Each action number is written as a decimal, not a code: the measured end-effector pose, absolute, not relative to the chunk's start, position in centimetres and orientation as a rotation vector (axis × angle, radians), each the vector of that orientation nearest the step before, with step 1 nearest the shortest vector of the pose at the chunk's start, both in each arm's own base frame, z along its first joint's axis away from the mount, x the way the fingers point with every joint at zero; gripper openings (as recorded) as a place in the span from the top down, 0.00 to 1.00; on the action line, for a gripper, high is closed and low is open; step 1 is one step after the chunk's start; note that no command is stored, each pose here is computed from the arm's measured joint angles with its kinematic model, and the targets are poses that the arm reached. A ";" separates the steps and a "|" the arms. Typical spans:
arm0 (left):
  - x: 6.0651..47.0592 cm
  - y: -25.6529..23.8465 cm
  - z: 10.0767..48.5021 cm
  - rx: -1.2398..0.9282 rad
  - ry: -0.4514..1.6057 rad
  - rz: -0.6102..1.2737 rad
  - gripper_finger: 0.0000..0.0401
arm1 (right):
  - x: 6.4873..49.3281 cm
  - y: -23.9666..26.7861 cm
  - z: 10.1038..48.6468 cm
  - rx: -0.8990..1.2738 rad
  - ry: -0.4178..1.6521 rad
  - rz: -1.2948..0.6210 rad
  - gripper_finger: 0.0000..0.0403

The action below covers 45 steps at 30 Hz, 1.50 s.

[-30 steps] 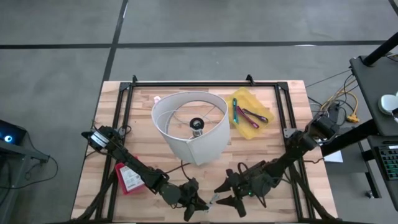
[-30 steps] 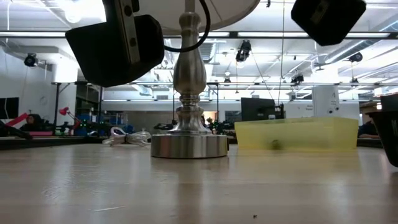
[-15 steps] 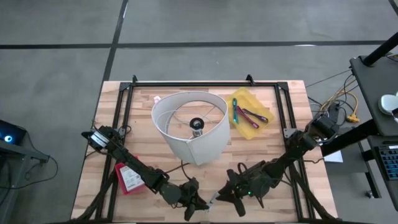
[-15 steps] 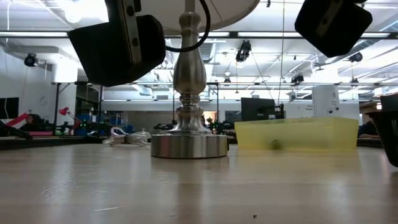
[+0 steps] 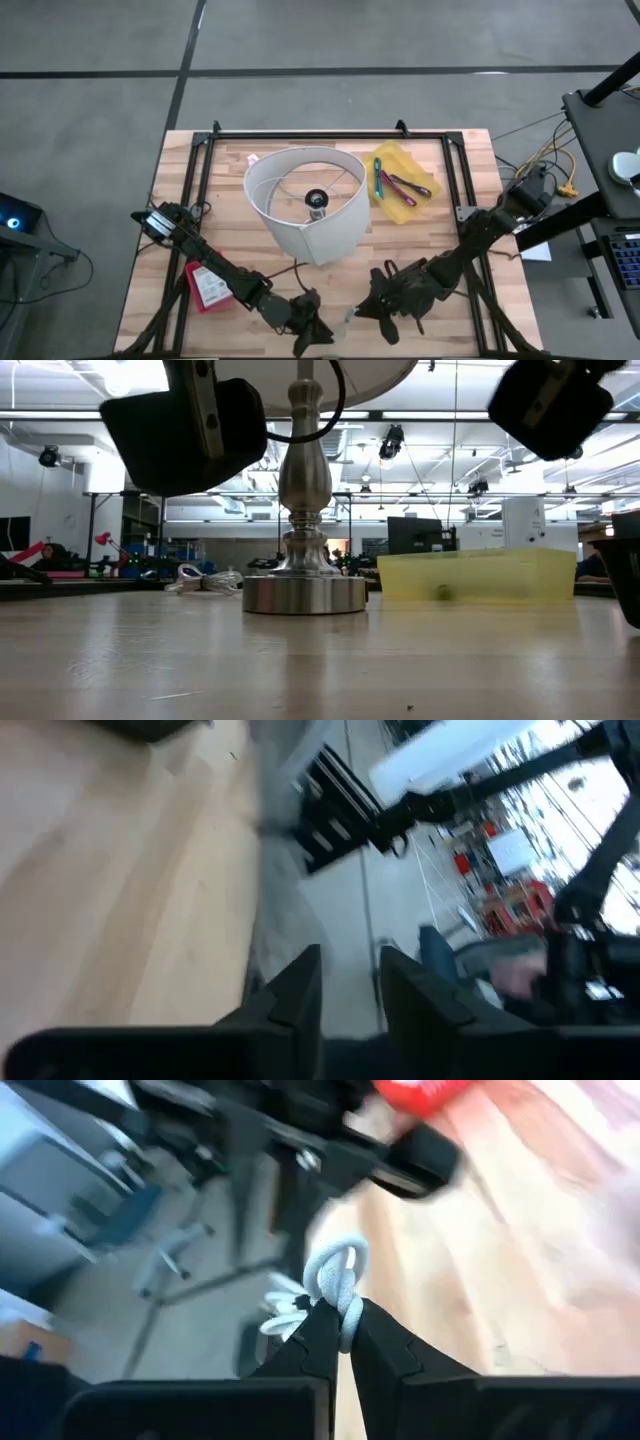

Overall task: Pick and place items into bin
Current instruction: Put the white USB cable into the yellow bin, then return to Home Position

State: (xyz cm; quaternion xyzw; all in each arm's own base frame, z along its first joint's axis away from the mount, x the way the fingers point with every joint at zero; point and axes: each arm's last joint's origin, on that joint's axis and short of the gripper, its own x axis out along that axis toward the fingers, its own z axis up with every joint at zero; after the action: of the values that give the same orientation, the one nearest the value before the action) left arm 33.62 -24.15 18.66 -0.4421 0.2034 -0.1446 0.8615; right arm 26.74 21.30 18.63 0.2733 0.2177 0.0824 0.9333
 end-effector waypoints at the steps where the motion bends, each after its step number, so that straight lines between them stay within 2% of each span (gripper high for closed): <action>1: 33.6 -24.2 18.7 -0.929 0.441 -0.326 0.77 | 26.4 21.0 18.7 0.546 0.477 0.153 0.97; 7: 33.4 -24.5 18.6 -1.000 0.519 -0.405 0.64 | 23.9 17.9 20.4 0.470 0.657 -0.030 0.97; 12: 33.3 -24.5 18.5 -1.027 0.535 -0.401 0.61 | 20.9 13.1 23.1 0.369 0.708 -0.281 0.97; 19: 33.3 -24.5 18.4 -1.025 0.540 -0.399 0.61 | 15.9 5.4 26.8 0.265 0.595 -0.684 0.97; 26: 33.4 -24.3 18.4 -1.026 0.538 -0.394 0.61 | 13.3 0.8 29.1 0.232 0.497 -0.856 0.96; 31: 33.8 -23.7 18.4 -1.025 0.530 -0.381 0.61 | 13.0 -1.0 29.1 0.272 0.582 -0.853 0.86; 40: 34.7 -21.7 18.1 -0.990 0.501 -0.336 0.61 | 14.0 -2.8 29.2 0.269 0.607 -0.843 0.55; 45: 34.5 -20.5 20.4 -0.877 0.401 -0.375 0.65 | 13.7 -3.0 29.6 0.251 0.583 -0.861 0.47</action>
State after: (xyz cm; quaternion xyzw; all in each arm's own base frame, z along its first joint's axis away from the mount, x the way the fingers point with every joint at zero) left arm 34.53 -20.53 20.40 -0.4190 0.1916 -0.1793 0.8692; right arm 13.67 -3.00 29.61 0.1196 0.2779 -0.4104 0.8603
